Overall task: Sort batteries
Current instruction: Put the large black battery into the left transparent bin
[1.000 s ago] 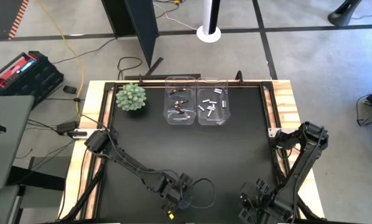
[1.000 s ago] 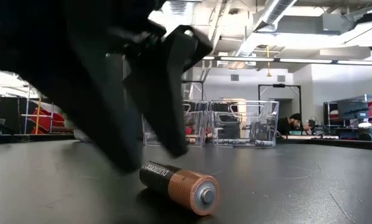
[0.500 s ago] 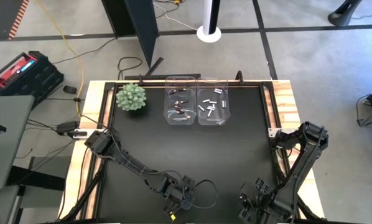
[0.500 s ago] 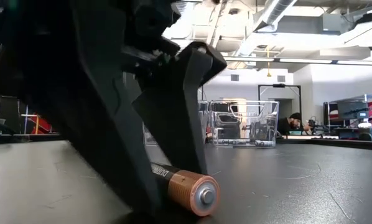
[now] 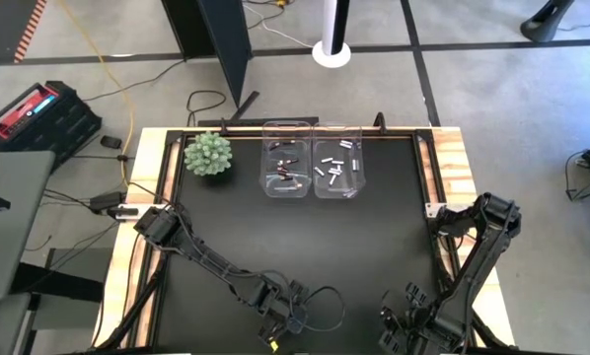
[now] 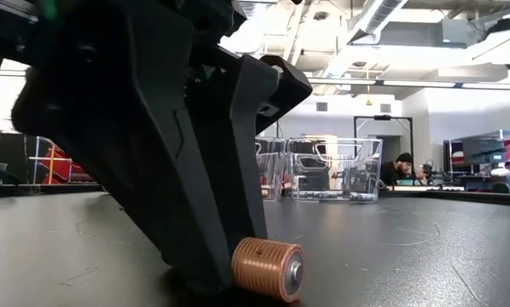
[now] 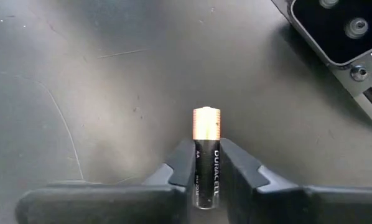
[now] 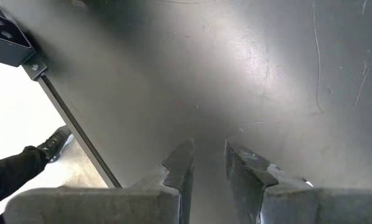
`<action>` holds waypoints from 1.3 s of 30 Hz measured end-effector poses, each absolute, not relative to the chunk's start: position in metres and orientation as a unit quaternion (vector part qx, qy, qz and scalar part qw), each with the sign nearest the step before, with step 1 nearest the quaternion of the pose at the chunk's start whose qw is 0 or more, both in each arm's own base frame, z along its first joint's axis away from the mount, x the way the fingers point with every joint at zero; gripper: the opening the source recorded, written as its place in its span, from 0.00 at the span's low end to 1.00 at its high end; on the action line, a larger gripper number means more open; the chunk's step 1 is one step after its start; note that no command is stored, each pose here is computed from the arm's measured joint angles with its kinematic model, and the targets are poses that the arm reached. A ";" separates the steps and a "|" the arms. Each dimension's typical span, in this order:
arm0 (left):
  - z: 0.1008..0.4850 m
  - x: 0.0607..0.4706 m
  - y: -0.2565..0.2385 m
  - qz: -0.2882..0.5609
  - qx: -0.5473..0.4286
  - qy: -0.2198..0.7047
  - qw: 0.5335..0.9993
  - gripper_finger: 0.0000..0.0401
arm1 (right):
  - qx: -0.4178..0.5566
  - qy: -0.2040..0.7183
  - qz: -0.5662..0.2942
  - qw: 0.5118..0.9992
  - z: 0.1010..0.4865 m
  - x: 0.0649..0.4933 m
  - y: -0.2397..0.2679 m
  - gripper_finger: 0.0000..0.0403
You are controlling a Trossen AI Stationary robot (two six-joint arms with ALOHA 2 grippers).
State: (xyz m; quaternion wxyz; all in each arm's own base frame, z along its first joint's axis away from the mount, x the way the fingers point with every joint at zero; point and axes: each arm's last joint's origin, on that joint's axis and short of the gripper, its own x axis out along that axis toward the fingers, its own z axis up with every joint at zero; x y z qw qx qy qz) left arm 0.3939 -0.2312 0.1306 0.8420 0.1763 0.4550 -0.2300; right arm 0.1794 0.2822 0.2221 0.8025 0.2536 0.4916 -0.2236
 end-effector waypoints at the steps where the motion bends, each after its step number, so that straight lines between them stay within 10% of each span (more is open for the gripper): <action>1: 0.130 0.394 -0.231 -0.229 0.176 0.455 0.842 0.10 | 0.254 0.492 -0.224 0.803 0.222 0.179 0.282 0.26; 21: 0.137 0.422 -0.171 -0.135 0.115 0.465 0.867 0.13 | 0.282 0.471 -0.240 0.801 0.223 0.181 0.282 0.26; 39: 0.217 0.418 -0.046 -0.031 0.121 0.475 0.871 0.15 | 0.408 0.395 -0.337 0.751 0.223 0.202 0.267 0.26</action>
